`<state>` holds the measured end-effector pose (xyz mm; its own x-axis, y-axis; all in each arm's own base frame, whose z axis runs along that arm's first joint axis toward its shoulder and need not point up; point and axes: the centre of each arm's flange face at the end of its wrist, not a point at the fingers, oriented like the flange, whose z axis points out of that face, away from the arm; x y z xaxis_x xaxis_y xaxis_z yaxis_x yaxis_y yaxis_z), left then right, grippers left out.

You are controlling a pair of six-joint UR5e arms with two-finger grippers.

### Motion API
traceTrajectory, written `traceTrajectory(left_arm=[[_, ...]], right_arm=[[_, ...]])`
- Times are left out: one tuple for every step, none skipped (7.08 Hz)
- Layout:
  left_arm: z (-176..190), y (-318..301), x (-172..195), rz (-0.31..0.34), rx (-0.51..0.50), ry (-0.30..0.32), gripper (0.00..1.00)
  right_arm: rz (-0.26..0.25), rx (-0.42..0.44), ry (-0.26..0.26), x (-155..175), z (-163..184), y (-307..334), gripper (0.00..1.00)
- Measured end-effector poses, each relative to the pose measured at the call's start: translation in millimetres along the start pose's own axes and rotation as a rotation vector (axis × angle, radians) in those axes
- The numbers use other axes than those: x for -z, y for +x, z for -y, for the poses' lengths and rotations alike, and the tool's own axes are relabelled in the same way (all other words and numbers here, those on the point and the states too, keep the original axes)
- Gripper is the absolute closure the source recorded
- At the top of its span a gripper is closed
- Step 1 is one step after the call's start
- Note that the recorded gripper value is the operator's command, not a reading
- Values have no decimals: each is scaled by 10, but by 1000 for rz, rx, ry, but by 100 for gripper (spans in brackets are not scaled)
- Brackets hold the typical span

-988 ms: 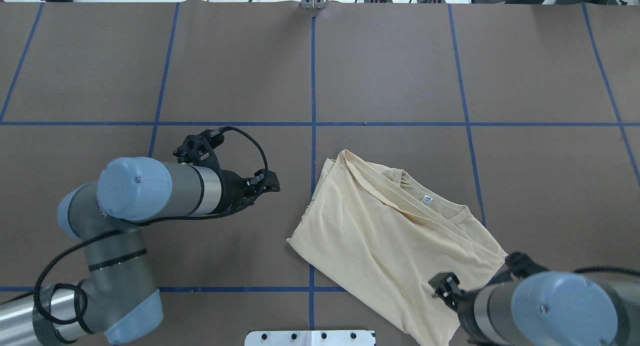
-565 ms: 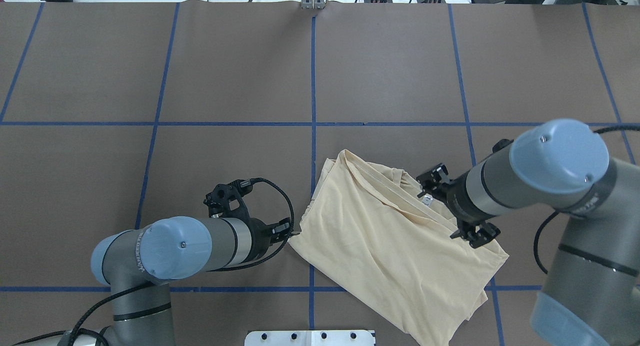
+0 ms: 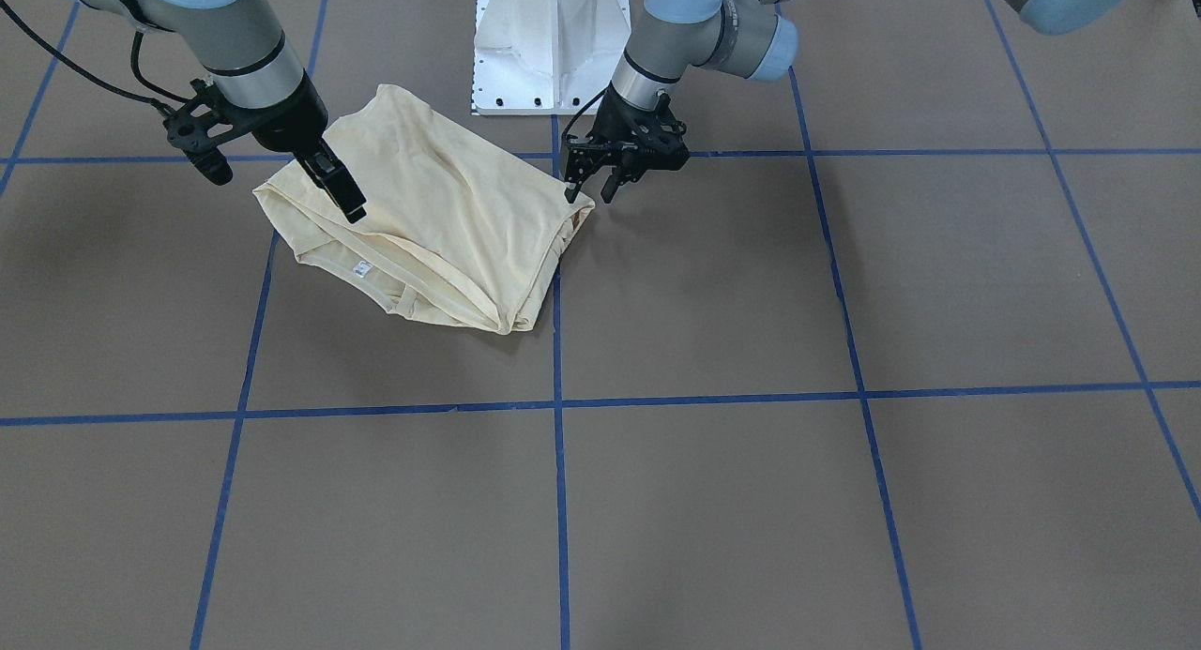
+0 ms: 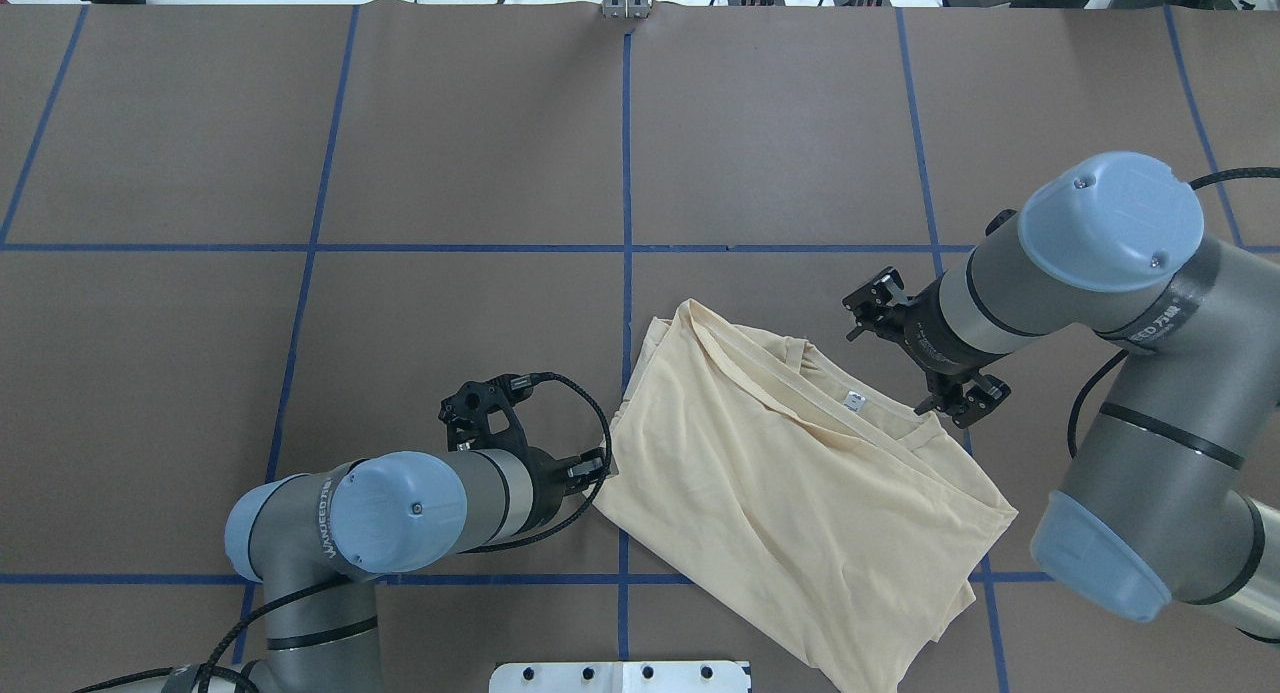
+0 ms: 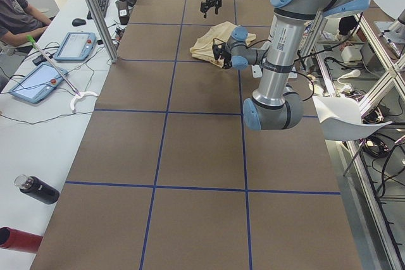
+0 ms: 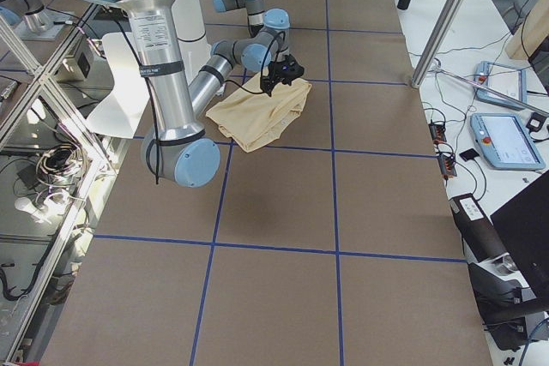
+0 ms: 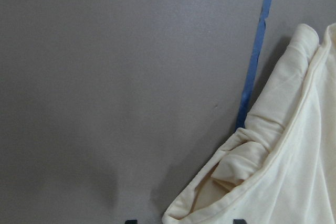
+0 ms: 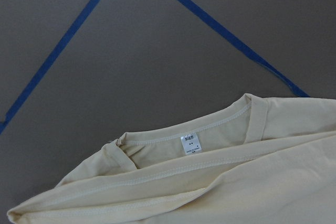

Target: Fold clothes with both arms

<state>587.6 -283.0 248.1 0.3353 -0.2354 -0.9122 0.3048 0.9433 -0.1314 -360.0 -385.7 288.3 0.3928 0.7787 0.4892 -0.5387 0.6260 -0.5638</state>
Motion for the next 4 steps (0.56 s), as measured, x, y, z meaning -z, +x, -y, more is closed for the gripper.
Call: traceTrajectory(left_arm=[[-7,7,-25,2,-16,-1,81],[-8,1,-48,6,-23,-2,100],[-6,-6,-62,9,-26,-1,100],[1,7,-42,5,-29,-1,100]], right_arm=[[-3,-1,-2,1,11,0,0],[-3,-3,-5,9,26,-2,0],[-5,-6,-7,12,38,-1,0],[-7,-7,-8,10,44,1,0]])
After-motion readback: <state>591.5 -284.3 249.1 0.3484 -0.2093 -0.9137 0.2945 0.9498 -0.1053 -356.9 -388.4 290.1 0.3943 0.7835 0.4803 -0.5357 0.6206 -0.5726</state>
